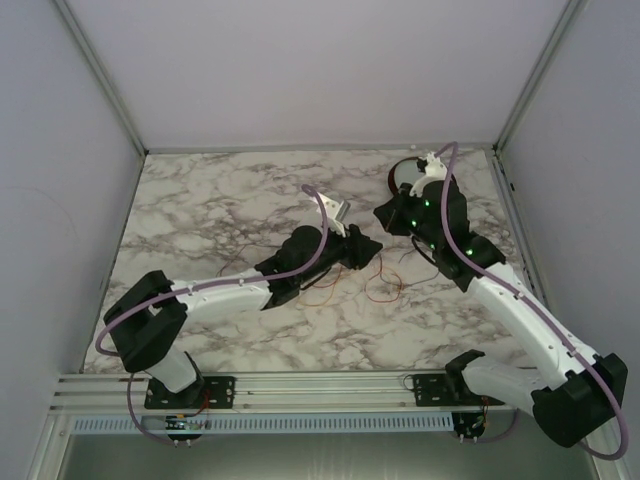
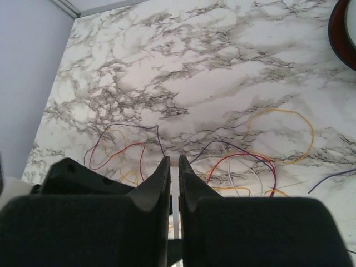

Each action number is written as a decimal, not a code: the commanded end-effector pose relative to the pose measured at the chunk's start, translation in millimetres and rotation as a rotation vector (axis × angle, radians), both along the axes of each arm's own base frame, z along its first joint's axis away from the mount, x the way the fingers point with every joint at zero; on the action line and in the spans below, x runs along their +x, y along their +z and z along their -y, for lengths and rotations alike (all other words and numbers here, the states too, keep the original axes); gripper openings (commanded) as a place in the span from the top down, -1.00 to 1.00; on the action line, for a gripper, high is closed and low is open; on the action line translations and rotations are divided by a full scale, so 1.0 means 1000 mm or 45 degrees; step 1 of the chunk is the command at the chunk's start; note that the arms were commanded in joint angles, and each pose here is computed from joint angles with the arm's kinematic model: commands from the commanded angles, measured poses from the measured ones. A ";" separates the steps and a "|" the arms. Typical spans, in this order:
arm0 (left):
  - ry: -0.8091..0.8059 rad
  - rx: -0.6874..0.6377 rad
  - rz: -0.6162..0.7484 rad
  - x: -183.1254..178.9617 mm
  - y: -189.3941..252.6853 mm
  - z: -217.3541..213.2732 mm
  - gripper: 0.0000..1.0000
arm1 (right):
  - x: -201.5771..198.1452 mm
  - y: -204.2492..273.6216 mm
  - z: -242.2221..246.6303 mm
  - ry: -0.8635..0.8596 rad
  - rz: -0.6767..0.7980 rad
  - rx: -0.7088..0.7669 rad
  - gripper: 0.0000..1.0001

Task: Zip-tie the wires
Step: Pick up the ribbon at the center of the board.

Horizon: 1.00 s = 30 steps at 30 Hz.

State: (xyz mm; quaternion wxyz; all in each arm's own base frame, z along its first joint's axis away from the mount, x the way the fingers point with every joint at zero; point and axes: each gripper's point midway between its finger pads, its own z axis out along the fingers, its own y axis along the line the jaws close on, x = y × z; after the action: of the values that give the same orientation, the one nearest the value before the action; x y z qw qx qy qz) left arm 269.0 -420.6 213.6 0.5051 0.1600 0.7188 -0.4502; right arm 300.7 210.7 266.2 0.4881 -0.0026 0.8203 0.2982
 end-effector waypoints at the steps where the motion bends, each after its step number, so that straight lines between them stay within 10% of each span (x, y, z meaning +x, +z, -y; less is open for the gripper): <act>1: 0.021 -0.049 0.082 0.008 0.019 0.008 0.30 | -0.004 0.022 -0.009 0.032 0.063 0.084 0.97; 8: 0.028 -0.038 0.103 0.011 0.020 0.008 1.00 | -0.002 0.022 -0.010 0.037 0.066 0.079 0.90; 17: 0.030 -0.128 0.062 0.005 0.034 -0.004 1.00 | -0.009 0.059 0.011 0.010 0.250 0.039 -0.58; 30: -0.260 -0.532 0.127 -0.044 0.108 -0.008 1.00 | -0.059 0.069 -0.024 0.406 0.408 0.291 -0.38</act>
State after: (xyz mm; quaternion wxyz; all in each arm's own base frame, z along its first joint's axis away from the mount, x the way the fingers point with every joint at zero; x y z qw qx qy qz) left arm 246.4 -415.7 269.4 0.5074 0.1390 0.6420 -0.5578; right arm 259.6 221.2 302.1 0.5376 -0.0915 0.7422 0.3896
